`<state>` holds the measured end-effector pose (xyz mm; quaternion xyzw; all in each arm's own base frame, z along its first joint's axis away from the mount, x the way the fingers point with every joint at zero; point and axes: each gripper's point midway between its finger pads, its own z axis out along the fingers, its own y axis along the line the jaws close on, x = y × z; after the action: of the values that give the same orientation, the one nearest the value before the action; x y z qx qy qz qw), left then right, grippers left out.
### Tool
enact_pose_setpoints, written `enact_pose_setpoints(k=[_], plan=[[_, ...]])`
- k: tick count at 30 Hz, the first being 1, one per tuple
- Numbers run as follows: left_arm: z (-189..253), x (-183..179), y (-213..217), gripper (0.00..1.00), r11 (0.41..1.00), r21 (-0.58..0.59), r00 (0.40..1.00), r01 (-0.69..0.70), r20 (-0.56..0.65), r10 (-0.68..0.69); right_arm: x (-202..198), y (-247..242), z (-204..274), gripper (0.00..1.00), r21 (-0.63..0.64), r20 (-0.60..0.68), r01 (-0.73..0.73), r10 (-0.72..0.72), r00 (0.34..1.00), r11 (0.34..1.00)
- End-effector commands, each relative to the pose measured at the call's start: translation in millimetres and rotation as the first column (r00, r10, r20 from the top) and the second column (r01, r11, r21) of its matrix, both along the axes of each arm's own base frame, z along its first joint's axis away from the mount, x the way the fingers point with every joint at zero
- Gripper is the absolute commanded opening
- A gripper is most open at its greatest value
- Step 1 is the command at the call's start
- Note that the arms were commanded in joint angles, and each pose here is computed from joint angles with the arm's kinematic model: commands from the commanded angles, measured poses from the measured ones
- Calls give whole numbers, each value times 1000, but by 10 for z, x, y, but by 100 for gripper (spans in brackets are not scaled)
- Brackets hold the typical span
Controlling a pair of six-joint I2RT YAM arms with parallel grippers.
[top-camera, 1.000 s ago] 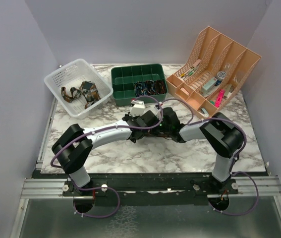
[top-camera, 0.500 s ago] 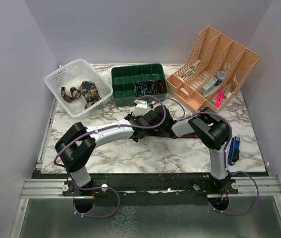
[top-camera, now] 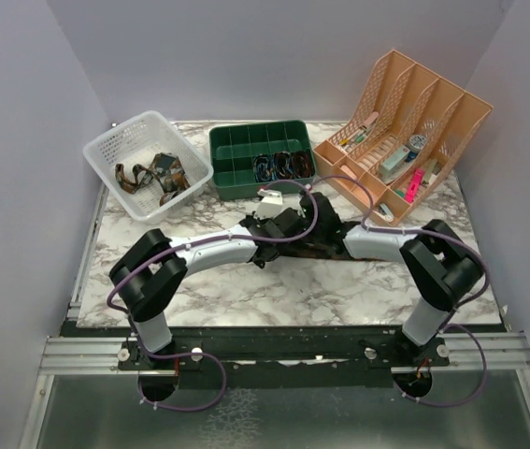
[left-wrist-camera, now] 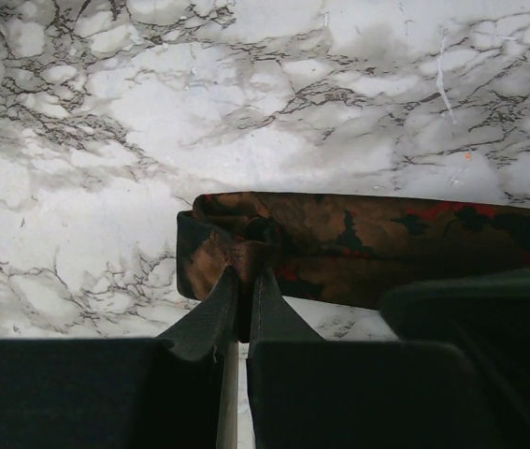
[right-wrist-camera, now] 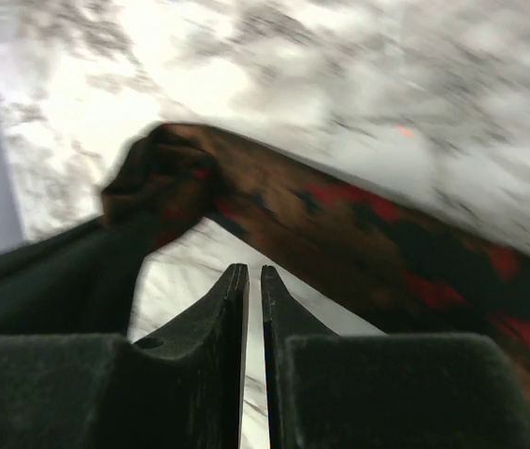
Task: Roll the ties
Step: Roll the tie at the center of the board.
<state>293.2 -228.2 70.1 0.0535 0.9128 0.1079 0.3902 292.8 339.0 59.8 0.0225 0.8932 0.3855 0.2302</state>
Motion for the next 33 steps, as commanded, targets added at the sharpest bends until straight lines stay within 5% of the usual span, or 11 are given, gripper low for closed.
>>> enact_pose_setpoints(k=[1, 12, 19, 33], plan=[[-52, -7, -198, 0, 998, -49, 999, 35, -28, -36, -181, -643, -380, 17, -232, -39, 149, -162, 986, 961], [-224, -35, -528, 1, 982, -176, 993, 71, -82, -87, -78, -1409, 69, 21, -259, 193, 449, -409, 892, 855], [-266, -74, -662, 22, 968, -230, 987, 100, -100, -126, -68, -1655, 560, 25, -158, 342, 536, -463, 818, 829], [259, -55, -828, 50, 919, -365, 986, 146, -23, -166, -68, -1640, 730, 26, -155, 359, 519, -442, 822, 840]])
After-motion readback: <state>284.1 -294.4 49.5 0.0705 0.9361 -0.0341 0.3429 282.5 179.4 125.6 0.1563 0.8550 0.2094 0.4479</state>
